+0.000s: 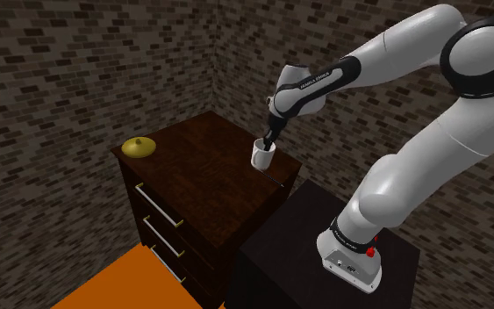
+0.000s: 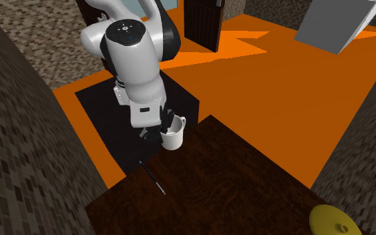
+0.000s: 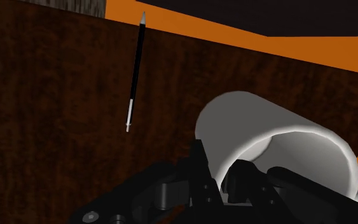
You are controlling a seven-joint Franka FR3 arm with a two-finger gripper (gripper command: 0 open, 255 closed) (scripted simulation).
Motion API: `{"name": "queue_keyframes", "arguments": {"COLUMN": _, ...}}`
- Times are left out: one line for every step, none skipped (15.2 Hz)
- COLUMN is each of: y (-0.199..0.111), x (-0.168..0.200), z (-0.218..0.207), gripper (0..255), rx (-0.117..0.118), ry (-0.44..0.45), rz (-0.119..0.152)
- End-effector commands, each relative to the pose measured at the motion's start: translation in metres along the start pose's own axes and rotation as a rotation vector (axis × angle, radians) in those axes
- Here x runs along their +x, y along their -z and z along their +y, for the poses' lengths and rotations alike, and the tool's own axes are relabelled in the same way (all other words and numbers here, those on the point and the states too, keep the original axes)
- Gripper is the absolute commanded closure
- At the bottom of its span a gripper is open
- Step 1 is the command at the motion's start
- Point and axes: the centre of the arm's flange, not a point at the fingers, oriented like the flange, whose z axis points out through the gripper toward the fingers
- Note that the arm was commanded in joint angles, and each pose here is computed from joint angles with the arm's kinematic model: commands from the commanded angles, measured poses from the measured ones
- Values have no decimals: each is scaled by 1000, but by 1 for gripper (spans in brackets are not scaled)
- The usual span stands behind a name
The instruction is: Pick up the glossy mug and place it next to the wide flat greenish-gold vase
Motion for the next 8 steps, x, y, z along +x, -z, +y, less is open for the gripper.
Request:
{"name": "queue_keyframes", "arguments": {"y": 11, "x": 0, "z": -1, "gripper": 255, "rx": 0, "ry": 0, "rz": 0}}
{"name": "queue_keyframes", "arguments": {"y": 16, "x": 0, "z": -1, "gripper": 255, "rx": 0, "ry": 0, "rz": 0}}
{"name": "queue_keyframes", "arguments": {"y": 15, "x": 12, "z": -7, "gripper": 255, "rx": 0, "ry": 0, "rz": 0}}
{"name": "queue_keyframes", "arguments": {"y": 14, "x": 24, "z": -14, "gripper": 255, "rx": 0, "ry": 0, "rz": 0}}
{"name": "queue_keyframes", "arguments": {"y": 13, "x": 35, "z": -20, "gripper": 255, "rx": 0, "ry": 0, "rz": 0}}
{"name": "queue_keyframes", "arguments": {"y": 12, "x": 47, "z": -27, "gripper": 255, "rx": 0, "ry": 0, "rz": 0}}
{"name": "queue_keyframes", "arguments": {"y": 12, "x": 58, "z": -33, "gripper": 255, "rx": 0, "ry": 0, "rz": 0}}
{"name": "queue_keyframes", "arguments": {"y": 11, "x": 70, "z": -39, "gripper": 255, "rx": 0, "ry": 0, "rz": 0}}
